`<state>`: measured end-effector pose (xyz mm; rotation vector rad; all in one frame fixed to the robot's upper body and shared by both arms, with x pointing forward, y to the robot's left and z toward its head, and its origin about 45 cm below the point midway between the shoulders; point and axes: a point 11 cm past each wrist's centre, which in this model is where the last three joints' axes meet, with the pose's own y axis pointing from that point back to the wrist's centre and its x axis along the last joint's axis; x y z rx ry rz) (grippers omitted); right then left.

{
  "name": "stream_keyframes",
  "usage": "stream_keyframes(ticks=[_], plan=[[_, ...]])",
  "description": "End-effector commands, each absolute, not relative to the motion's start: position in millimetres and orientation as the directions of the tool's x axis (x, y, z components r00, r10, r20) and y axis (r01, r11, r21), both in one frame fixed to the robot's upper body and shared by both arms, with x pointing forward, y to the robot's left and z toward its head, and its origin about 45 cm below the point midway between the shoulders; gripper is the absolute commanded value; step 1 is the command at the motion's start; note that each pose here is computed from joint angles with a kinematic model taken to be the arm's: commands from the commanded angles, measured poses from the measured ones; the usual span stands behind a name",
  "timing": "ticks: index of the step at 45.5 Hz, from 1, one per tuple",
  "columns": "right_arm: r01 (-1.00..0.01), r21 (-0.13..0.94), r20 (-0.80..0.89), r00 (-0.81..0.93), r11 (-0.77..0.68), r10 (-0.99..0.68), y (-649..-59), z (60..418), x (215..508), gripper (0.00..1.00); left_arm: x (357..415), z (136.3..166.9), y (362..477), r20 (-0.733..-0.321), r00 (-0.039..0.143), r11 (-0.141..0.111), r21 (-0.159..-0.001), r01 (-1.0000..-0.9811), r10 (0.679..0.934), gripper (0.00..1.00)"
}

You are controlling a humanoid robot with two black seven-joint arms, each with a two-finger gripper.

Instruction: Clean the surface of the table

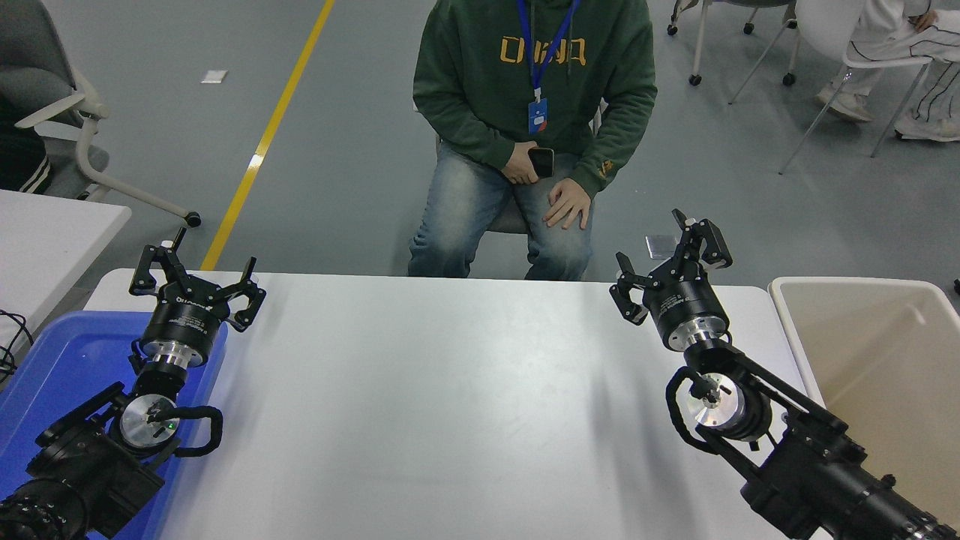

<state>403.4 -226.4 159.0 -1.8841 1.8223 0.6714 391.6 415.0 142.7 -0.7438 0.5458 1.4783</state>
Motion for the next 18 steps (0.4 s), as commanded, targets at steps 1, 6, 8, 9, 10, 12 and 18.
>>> stream_keyframes(ticks=[1, 6, 8, 9, 10, 12, 18], plan=[[-0.998, -0.003, -0.638, 0.053, -0.066, -0.768, -210.2, 152.8, 392.2, 1.0, 391.6, 142.8, 415.0, -0.733, 0.043, -0.057, -0.11, -0.9923, 0.679, 1.0], [-0.998, -0.021, -0.646, 0.064, -0.066, -0.761, -207.3, 157.6, 392.4, 1.0, 391.6, 142.7, 414.9, -0.733, 0.043, -0.056, -0.109, -0.9924, 0.679, 1.0], [-0.998, -0.022, -0.647, 0.064, -0.066, -0.759, -207.2, 158.2, 392.6, 1.0, 391.6, 142.8, 414.8, -0.733, 0.044, -0.055, -0.11, -0.9924, 0.679, 1.0], [-0.998, -0.021, -0.647, 0.063, -0.065, -0.76, -207.4, 157.6, 392.2, 1.0, 391.6, 142.7, 414.9, -0.733, 0.043, -0.056, -0.109, -0.9924, 0.679, 1.0], [-0.998, -0.022, -0.647, 0.063, -0.064, -0.76, -207.5, 157.7, 392.2, 1.0, 391.6, 142.7, 414.9, -0.733, 0.043, -0.056, -0.109, -0.9924, 0.679, 1.0], [-0.998, -0.018, -0.647, 0.058, -0.061, -0.76, -209.0, 156.1, 391.2, 1.0, 391.6, 142.7, 414.9, -0.733, 0.043, -0.056, -0.109, -0.9924, 0.679, 1.0], [-0.998, -0.014, -0.646, 0.051, -0.056, -0.761, -211.7, 154.2, 390.0, 1.0, 391.6, 142.8, 415.1, -0.733, 0.043, -0.057, -0.11, -0.9923, 0.679, 1.0]])
